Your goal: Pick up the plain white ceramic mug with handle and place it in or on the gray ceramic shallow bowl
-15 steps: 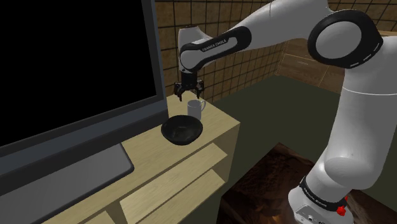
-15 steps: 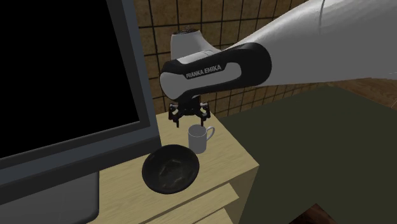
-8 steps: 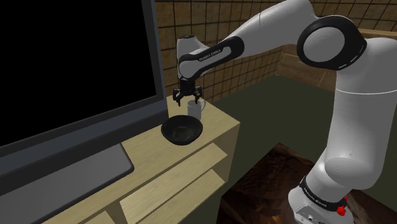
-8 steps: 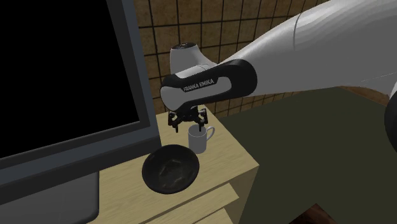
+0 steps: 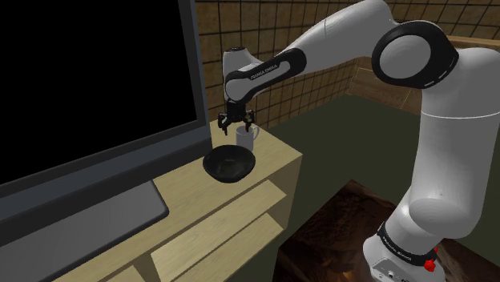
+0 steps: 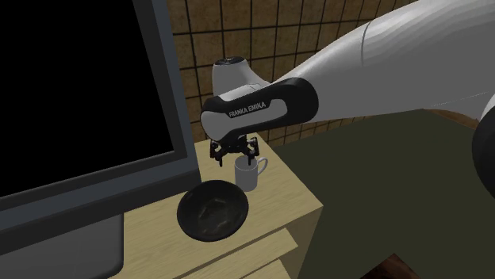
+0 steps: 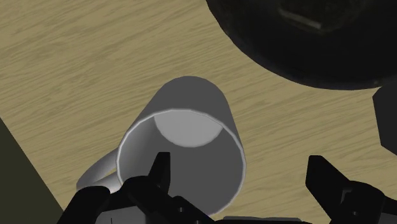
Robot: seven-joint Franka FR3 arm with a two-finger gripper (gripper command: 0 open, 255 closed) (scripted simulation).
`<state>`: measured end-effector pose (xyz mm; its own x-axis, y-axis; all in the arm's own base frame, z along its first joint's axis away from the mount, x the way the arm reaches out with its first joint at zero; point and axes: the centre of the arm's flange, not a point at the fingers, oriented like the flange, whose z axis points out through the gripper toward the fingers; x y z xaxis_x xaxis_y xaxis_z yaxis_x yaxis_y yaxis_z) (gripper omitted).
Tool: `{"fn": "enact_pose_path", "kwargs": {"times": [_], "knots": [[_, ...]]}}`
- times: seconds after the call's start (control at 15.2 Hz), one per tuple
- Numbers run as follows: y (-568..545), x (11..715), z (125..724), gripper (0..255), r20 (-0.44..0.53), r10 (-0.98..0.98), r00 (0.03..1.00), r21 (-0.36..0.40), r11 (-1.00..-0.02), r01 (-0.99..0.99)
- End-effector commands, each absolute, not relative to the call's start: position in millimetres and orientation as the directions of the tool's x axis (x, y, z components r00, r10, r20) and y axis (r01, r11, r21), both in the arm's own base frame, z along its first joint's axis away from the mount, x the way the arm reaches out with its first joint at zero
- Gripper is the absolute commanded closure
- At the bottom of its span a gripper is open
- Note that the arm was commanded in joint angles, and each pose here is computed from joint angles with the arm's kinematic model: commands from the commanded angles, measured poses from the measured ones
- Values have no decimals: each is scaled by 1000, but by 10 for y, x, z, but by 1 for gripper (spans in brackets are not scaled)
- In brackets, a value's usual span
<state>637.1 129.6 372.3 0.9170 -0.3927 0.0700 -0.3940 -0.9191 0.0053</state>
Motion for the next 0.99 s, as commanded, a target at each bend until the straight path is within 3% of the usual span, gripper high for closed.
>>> {"fn": "enact_pose_path", "kwargs": {"times": [0.0,0.07,0.92], "knots": [[1296,6371,3723,0,70,-393,917,5,-919,-394],[1296,6371,3723,255,70,-393,917,5,-919,-394],[1296,6371,3933,255,70,-393,917,5,-919,-394]]}}
